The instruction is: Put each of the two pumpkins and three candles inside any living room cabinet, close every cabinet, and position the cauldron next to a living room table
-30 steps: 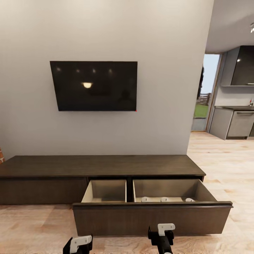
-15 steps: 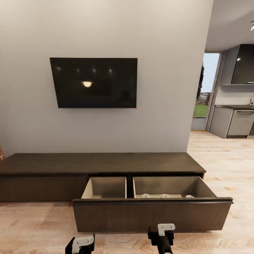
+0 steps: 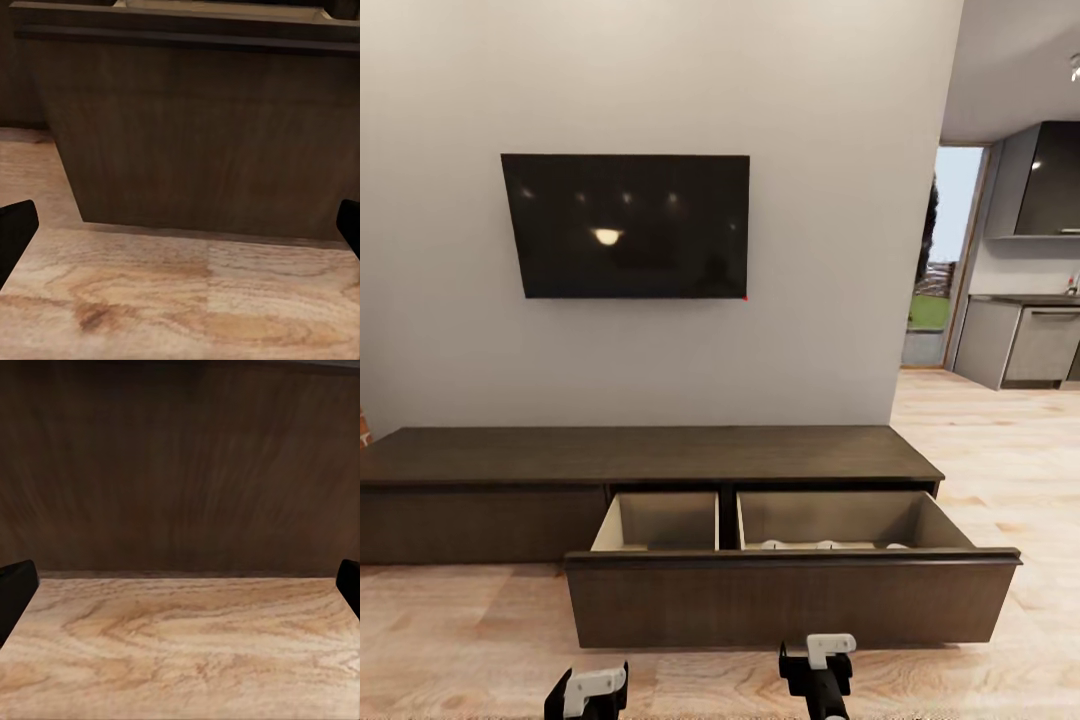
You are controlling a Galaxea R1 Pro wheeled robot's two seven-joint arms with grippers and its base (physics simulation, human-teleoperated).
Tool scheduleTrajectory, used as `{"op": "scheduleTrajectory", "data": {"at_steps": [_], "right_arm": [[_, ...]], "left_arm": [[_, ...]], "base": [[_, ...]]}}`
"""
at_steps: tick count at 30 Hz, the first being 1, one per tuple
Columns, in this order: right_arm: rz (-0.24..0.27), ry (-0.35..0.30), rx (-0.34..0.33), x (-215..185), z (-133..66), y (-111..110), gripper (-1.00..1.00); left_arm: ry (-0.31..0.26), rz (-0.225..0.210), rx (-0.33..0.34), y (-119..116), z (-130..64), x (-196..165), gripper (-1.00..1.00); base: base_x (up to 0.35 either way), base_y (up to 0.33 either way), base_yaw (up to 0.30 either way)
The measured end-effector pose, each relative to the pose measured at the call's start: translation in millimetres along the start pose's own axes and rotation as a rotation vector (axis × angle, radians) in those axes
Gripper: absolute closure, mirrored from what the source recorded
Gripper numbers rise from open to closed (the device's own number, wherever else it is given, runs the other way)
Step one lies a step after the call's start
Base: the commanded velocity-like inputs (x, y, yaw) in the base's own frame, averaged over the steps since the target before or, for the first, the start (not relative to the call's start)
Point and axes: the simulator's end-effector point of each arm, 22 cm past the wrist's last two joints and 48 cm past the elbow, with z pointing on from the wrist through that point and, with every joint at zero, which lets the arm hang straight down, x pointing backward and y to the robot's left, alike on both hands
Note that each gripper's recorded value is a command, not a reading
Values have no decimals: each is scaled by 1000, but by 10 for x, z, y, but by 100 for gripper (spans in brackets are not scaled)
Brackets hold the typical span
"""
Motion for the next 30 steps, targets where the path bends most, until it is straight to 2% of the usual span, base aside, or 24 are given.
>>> {"op": "scheduleTrajectory", "data": {"at_steps": [3,7,12,16,19,30], "right_arm": [[4,-16,-1,31,16,11,-100],[27,-77,-2,36,4,26,-100],[35,-98,-4,137,8,38,-100],[36,-102,-4,225,26,48,-100],[36,-99,-5,292,41,53,-100],[33,-54,-7,525,85,73,-100]], "left_arm": [[-19,-4,0,1,9,18,-100],[-63,-13,3,-15,40,-76,-100],[-131,-28,9,-43,70,-251,-100],[-152,-33,8,-40,76,-230,-100],[-154,-33,8,-39,84,-181,-100],[-109,-29,7,-33,121,38,-100]], "base": [[0,0,0],[0,0,0],[0,0,0],[0,0,0],[0,0,0],[0,0,0]]}}
